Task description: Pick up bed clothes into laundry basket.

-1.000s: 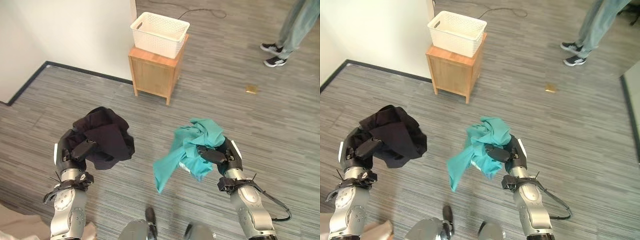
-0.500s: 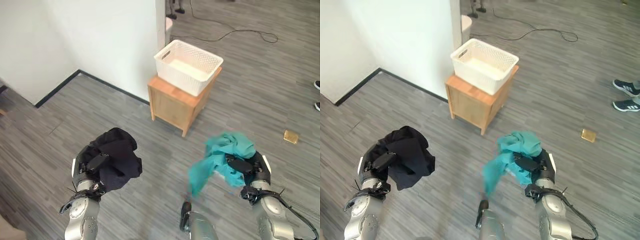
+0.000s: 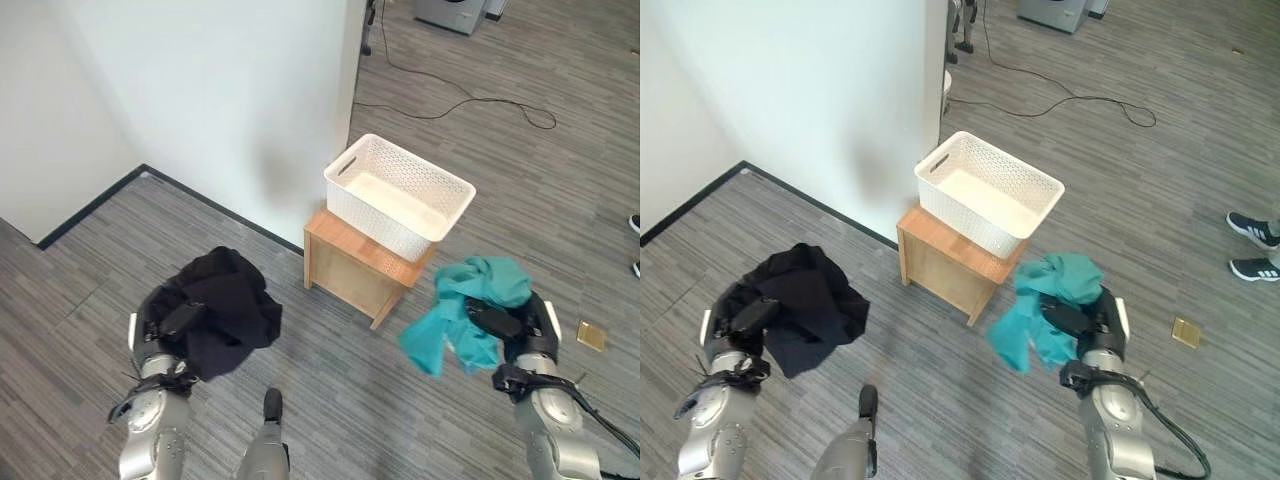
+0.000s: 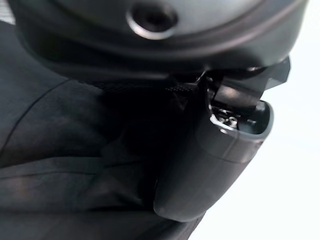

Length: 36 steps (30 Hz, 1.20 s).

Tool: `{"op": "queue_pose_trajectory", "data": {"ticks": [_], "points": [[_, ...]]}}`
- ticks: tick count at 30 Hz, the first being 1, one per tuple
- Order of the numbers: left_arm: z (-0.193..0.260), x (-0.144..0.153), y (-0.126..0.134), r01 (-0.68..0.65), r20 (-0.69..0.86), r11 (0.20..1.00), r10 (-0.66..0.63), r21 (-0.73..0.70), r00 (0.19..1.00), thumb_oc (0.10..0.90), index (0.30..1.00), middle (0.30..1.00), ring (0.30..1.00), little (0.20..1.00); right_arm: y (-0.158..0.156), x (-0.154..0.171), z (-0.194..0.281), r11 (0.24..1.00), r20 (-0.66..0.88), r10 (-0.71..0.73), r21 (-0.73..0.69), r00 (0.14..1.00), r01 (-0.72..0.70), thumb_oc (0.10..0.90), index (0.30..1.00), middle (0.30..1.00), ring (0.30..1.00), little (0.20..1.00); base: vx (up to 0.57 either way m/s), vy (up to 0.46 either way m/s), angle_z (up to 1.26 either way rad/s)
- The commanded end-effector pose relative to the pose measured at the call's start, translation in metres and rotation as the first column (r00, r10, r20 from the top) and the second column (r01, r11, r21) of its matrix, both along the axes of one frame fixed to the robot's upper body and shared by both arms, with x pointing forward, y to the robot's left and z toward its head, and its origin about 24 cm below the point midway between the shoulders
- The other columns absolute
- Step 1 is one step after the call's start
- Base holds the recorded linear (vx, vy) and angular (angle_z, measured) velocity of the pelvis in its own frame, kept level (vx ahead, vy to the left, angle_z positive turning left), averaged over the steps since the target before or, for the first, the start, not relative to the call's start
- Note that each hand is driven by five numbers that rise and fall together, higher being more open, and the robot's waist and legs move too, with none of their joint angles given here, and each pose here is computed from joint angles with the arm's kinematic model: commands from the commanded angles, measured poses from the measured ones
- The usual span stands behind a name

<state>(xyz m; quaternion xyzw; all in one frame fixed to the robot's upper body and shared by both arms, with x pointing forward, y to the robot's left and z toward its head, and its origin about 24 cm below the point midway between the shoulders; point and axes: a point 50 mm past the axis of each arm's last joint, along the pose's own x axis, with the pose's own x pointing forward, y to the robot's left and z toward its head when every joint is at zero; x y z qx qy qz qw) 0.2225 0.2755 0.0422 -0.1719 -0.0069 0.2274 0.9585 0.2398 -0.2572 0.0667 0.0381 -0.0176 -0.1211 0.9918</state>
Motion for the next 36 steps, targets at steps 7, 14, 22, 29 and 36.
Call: {"op": "queue_pose_trajectory", "data": {"ticks": [7,14,22,29,36], "points": [[0.090,0.011,0.003,0.059,0.343,0.957,-0.158,0.283,0.926,0.400,0.300,0.300,0.300,0.300,-0.038,0.022,0.157,0.924,0.535,-0.005,-0.321,0.845,0.209,0.400,0.300,0.300,0.300,0.300,0.20,0.231,-0.03],[0.064,0.017,-0.020,0.192,0.299,0.965,-0.239,0.179,0.924,0.400,0.300,0.300,0.300,0.300,-0.050,-0.004,0.243,0.762,0.680,0.096,-0.520,0.727,0.386,0.400,0.300,0.300,0.300,0.300,0.19,-0.021,0.17],[0.042,0.015,-0.042,0.348,0.231,0.930,-0.366,0.117,0.901,0.400,0.300,0.300,0.300,0.300,-0.064,0.001,0.346,0.378,0.658,0.068,-0.713,0.750,0.591,0.400,0.300,0.300,0.300,0.300,0.12,-0.037,0.12],[0.036,0.014,-0.040,0.347,0.213,0.934,-0.357,0.082,0.909,0.400,0.300,0.300,0.300,0.300,-0.069,0.018,0.368,0.367,0.621,0.009,-0.731,0.784,0.575,0.400,0.300,0.300,0.300,0.300,0.04,-0.002,0.02],[0.031,0.010,-0.041,0.367,0.188,0.927,-0.375,0.075,0.908,0.400,0.300,0.300,0.300,0.300,-0.079,0.042,0.363,0.381,0.537,-0.078,-0.763,0.840,0.523,0.400,0.300,0.300,0.300,0.300,0.01,0.010,0.07]]}}
